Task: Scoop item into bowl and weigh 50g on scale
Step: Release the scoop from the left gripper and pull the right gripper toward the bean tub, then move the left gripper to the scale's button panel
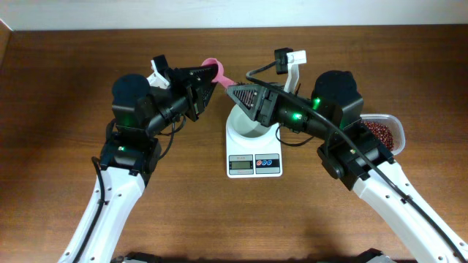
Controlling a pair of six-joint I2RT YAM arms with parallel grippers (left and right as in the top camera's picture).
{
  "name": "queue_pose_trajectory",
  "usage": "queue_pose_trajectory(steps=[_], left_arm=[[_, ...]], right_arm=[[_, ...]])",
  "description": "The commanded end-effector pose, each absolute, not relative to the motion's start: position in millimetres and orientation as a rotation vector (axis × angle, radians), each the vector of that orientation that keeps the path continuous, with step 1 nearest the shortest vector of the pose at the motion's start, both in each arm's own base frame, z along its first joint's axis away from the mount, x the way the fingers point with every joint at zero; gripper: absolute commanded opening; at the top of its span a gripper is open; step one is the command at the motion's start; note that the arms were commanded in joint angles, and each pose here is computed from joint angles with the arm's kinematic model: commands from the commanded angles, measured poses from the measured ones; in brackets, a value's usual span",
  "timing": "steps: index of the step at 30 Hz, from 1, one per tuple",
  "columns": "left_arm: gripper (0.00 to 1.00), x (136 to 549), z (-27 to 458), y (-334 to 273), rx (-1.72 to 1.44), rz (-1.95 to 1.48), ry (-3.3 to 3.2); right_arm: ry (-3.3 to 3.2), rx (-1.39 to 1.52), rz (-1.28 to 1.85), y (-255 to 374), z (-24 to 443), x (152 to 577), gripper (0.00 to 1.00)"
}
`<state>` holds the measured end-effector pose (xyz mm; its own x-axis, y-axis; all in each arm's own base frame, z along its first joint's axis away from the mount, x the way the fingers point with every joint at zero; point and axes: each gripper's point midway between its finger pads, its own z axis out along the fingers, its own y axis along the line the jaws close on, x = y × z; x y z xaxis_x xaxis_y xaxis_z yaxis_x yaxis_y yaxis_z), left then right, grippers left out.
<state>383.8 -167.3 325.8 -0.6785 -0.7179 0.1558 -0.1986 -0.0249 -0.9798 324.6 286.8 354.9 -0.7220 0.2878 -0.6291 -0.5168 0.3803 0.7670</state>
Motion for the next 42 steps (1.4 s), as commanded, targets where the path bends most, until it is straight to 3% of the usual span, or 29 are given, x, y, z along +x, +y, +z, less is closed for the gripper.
queue_pose_trajectory(steps=[1, 3, 6, 8, 10, 12, 17, 22, 24, 27, 28, 36, 42], left_arm=[[0.08, 382, 330, -168, -0.939, -1.765, 1.859], [0.08, 382, 330, -168, -0.939, -1.765, 1.859], [0.08, 381, 330, -168, -0.939, -1.765, 1.860], [0.16, 381, 330, -168, -0.940, -1.765, 1.861], [0.74, 381, 325, -168, -0.962, -1.757, 1.877], [1.00, 381, 319, -167, -0.923, -1.704, 1.903], [0.99, 383, 313, -163, -0.456, -1.392, 1.939], [0.99, 364, 261, -159, -0.272, -1.168, 2.154], [0.77, 352, 240, -157, -0.140, -1.067, 2.239], [0.11, 335, 211, -149, -0.052, -0.942, 2.366], [0.00, 328, 199, -143, -0.061, -0.888, 2.425], [0.00, 259, 146, -166, 0.321, -0.649, 2.692], [0.00, 239, 142, -193, 0.452, -0.671, 2.699]], right_arm=[[1.893, -0.199, 1.416, 287, 365, 323, 0.24], [1.900, -0.196, 1.415, 287, 363, 323, 0.11], [1.899, -0.196, 1.414, 286, 363, 323, 0.05], [1.899, -0.197, 1.414, 286, 363, 323, 0.04], [1.900, -0.196, 1.413, 286, 363, 323, 0.04], [1.898, -0.225, 1.386, 286, 361, 323, 0.04], [2.022, -0.263, 1.222, 277, 324, 325, 0.04], [2.201, -0.208, 1.131, 243, 284, 327, 0.04], [2.258, -0.248, 1.155, 222, 272, 322, 0.04], [2.336, -0.271, 1.180, 190, 255, 311, 0.04], [2.396, -0.221, 1.151, 166, 243, 308, 0.04], [2.558, -0.019, 1.001, 76, 208, 288, 0.04], [2.603, 0.002, 0.917, 60, 199, 283, 0.04]])
